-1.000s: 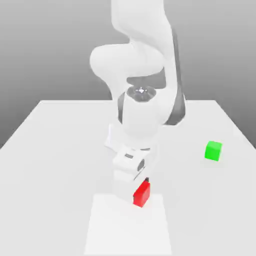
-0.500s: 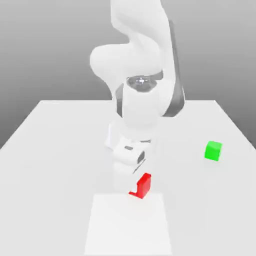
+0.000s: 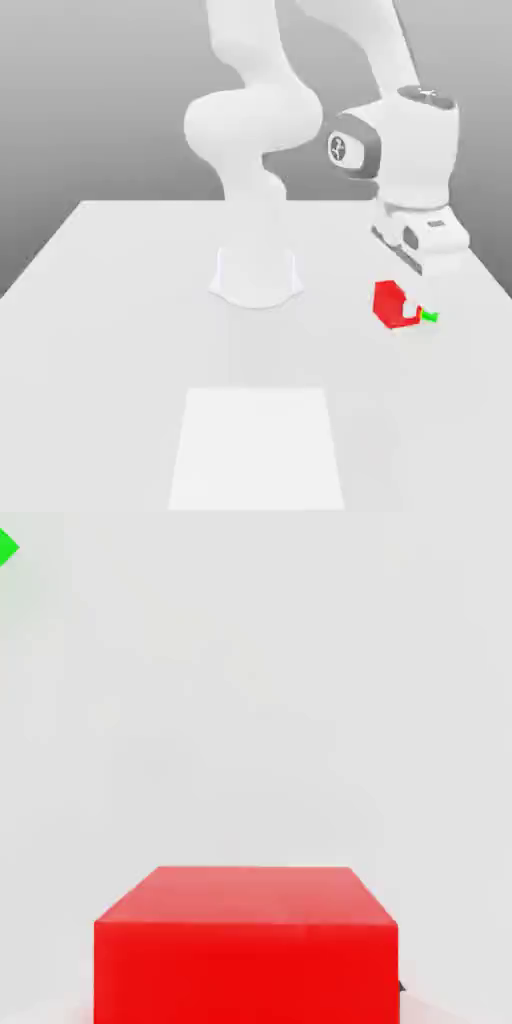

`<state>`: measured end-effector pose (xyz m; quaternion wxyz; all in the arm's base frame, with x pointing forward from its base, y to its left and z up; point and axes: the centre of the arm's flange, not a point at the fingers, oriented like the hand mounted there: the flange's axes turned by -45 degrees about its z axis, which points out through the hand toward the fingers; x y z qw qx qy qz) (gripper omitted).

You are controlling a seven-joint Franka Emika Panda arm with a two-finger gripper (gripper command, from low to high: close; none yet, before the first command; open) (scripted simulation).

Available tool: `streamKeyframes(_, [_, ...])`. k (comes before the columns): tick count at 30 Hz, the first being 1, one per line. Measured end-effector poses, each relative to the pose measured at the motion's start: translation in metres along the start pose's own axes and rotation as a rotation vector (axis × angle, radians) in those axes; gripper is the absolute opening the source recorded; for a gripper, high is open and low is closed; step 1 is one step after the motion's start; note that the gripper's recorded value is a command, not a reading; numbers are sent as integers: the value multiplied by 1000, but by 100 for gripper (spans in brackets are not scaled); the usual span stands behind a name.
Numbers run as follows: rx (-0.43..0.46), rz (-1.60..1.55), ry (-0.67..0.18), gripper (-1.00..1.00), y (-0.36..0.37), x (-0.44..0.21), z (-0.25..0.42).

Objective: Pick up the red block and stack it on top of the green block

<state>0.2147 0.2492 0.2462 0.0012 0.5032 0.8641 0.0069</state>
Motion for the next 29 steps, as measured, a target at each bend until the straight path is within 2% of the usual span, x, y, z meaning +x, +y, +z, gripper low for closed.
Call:
streamKeyframes(7, [14, -566, -4, -100, -75, 117, -1])
streamKeyframes(17, [8, -604, -57, -100, -73, 123, 22])
streamKeyframes(27, [11, -620, -17, -100, -83, 126, 62])
streamKeyframes(28, [14, -622, -9, 100, -85, 127, 65])
streamKeyframes(29, [14, -624, -9, 100, -85, 127, 65])
